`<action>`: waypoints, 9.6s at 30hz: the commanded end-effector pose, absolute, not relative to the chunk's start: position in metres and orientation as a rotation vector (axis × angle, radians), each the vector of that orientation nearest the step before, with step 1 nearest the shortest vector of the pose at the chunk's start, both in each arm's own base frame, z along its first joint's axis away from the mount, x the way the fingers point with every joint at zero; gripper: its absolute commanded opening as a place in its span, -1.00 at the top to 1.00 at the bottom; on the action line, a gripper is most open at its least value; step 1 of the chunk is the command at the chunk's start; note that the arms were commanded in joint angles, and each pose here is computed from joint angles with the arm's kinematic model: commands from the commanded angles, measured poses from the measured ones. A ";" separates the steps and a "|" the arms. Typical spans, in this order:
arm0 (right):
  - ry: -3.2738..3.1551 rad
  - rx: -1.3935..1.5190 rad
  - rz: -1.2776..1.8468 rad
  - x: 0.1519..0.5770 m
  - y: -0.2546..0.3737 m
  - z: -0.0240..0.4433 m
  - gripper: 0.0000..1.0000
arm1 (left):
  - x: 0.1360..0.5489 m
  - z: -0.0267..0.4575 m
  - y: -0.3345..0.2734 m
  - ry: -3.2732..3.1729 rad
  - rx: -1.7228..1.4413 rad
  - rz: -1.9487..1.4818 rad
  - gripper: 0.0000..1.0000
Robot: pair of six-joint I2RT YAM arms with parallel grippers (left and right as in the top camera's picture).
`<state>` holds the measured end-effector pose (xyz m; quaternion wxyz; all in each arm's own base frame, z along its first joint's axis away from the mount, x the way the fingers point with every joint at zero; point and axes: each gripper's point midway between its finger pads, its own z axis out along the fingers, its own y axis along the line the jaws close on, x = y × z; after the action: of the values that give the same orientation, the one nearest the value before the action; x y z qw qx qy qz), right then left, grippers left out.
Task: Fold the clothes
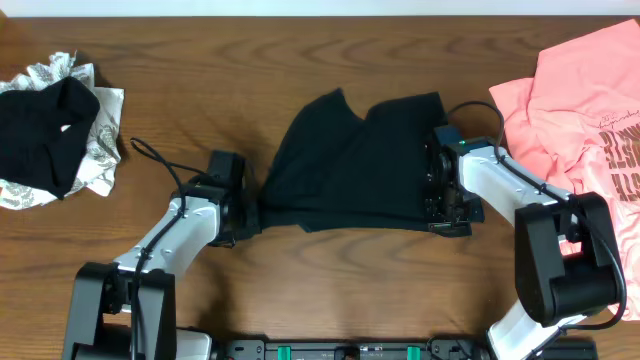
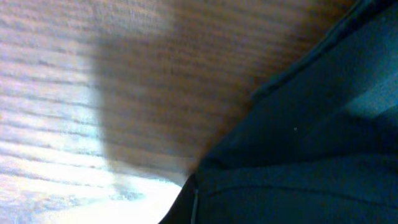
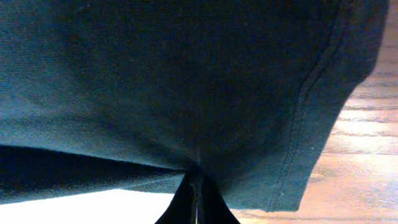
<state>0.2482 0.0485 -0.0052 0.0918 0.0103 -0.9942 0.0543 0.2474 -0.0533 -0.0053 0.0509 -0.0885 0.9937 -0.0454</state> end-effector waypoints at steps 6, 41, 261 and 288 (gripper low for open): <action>-2.914 0.030 0.227 0.240 0.035 -0.013 0.87 | 0.248 -0.001 -0.052 3.030 -0.203 -0.138 0.48; -2.935 0.026 0.208 0.249 0.039 -0.008 -0.25 | 0.324 0.104 -0.066 2.681 -0.085 -0.223 -0.14; -3.157 0.167 0.021 0.389 -0.003 -0.051 0.98 | 0.397 -0.019 -0.075 3.041 -0.017 -0.205 0.81; -3.271 0.078 -0.183 0.428 0.007 -0.017 -0.35 | 0.457 0.121 -0.081 2.631 0.073 -0.228 0.19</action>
<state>0.4346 0.0163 0.0008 -0.0976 0.0445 -0.9927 -0.0543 0.4447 -0.0834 0.0523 0.1705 0.0240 0.9817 -0.0816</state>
